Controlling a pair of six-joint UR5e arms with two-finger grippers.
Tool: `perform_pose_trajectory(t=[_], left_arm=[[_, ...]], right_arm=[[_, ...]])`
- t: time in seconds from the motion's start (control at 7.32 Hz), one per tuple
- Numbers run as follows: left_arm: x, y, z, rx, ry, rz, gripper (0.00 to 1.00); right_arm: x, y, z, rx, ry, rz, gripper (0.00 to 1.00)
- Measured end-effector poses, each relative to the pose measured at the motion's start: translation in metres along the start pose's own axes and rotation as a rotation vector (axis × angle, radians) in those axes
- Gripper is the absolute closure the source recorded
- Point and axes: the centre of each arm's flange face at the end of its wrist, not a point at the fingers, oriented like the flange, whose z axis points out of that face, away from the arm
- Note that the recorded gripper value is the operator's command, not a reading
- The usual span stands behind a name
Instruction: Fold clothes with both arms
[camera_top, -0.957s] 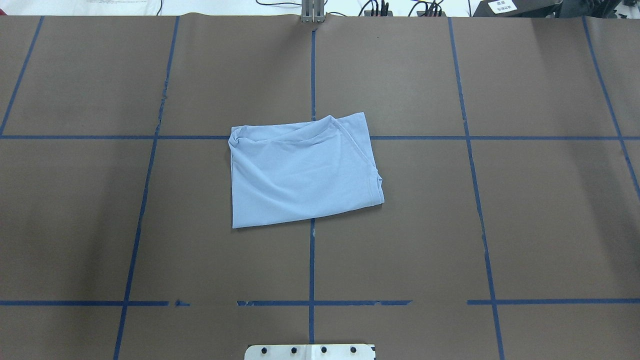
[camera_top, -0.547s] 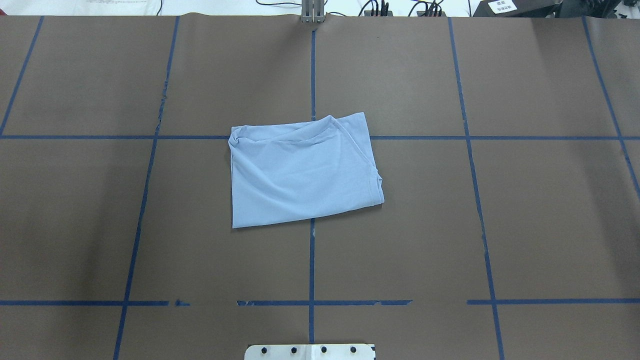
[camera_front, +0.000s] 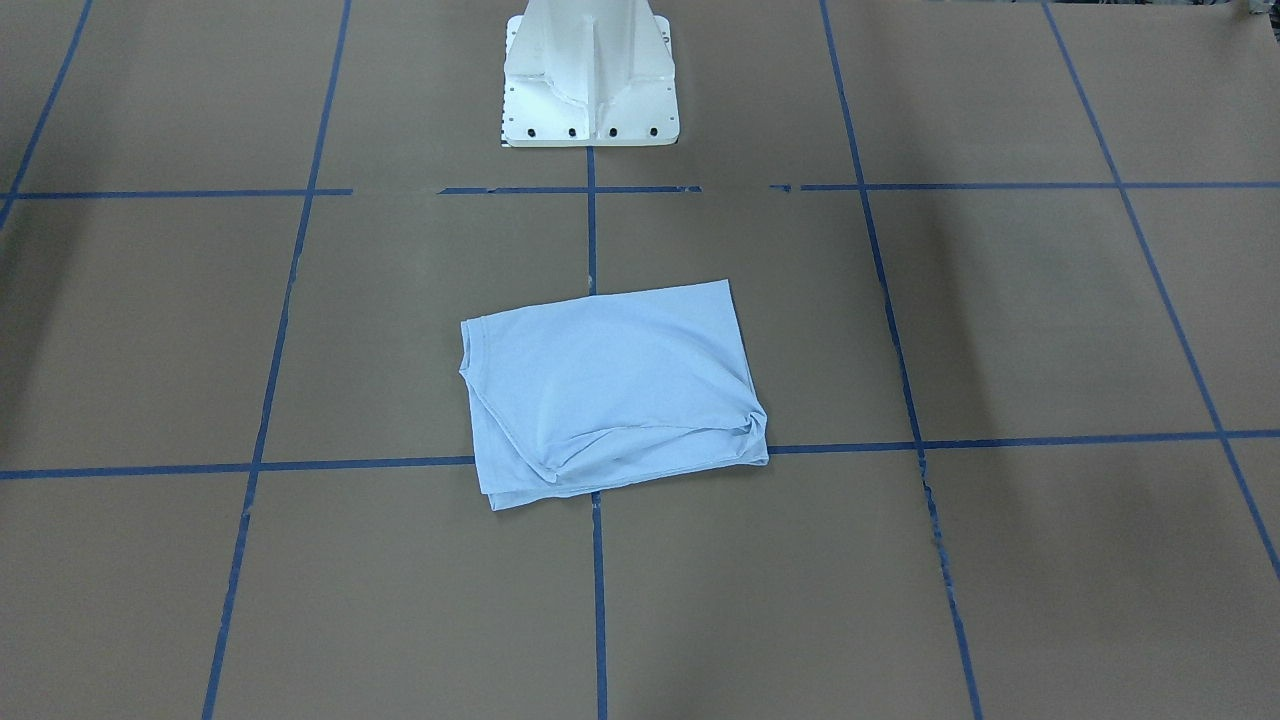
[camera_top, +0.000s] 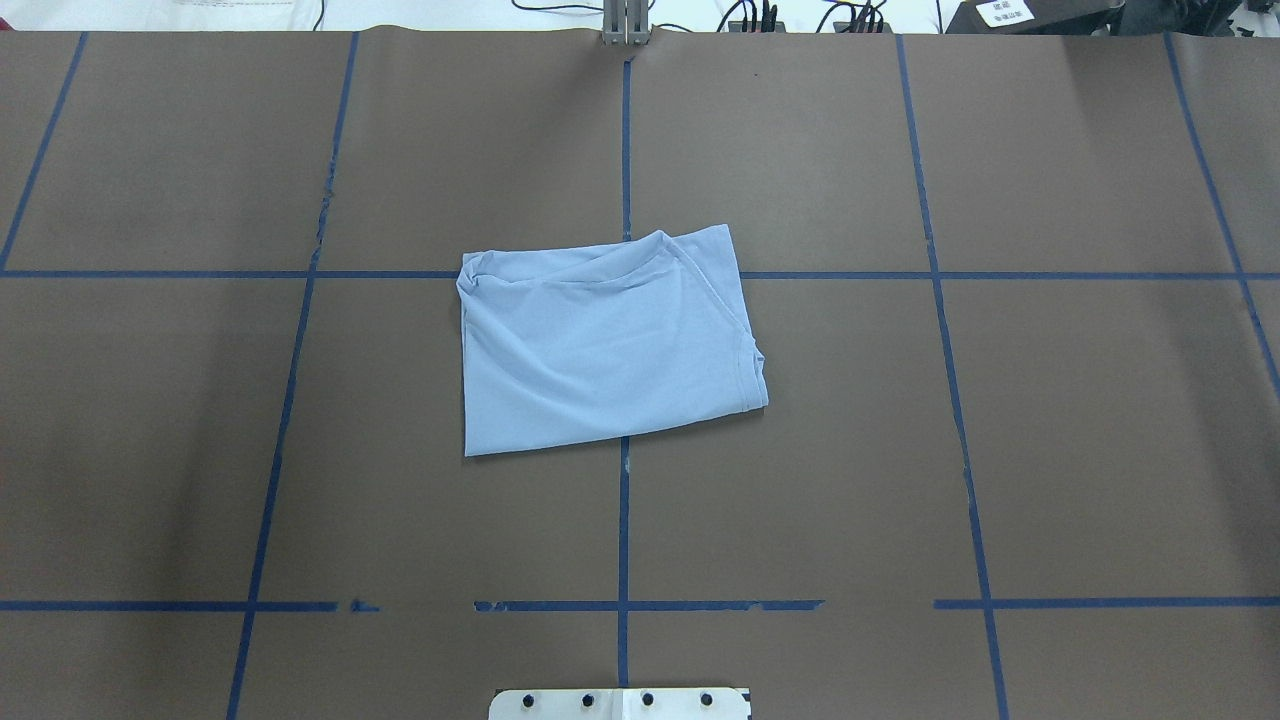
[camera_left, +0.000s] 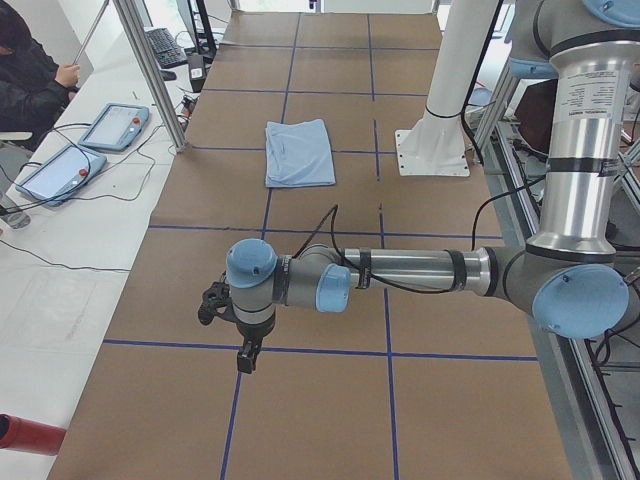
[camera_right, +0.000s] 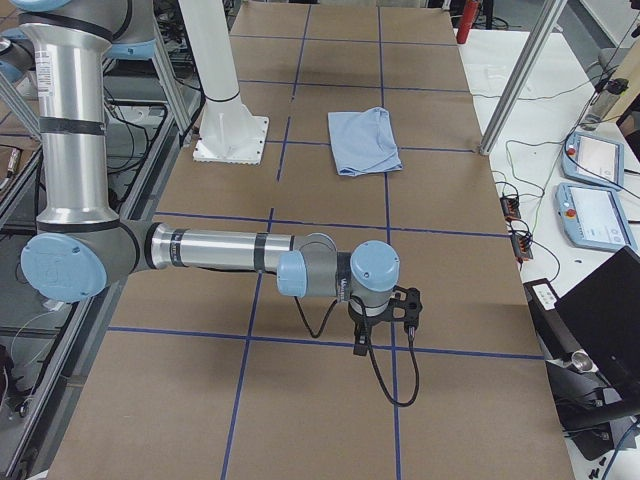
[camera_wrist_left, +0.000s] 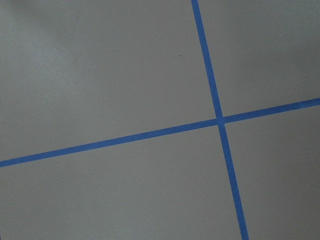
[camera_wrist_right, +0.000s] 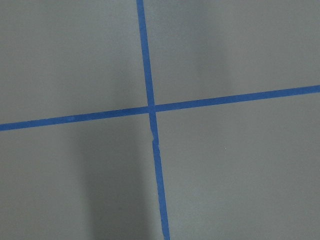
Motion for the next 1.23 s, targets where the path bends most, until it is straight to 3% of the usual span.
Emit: perform_pose_trajectory(t=[1.23], left_arm=[[0.0047, -0.0012, 0.0000, 0.006, 0.049, -0.002, 0.00]], right_arm=[[-0.0014, -0.0001, -0.0016, 0.006, 0.002, -0.007, 0.00]])
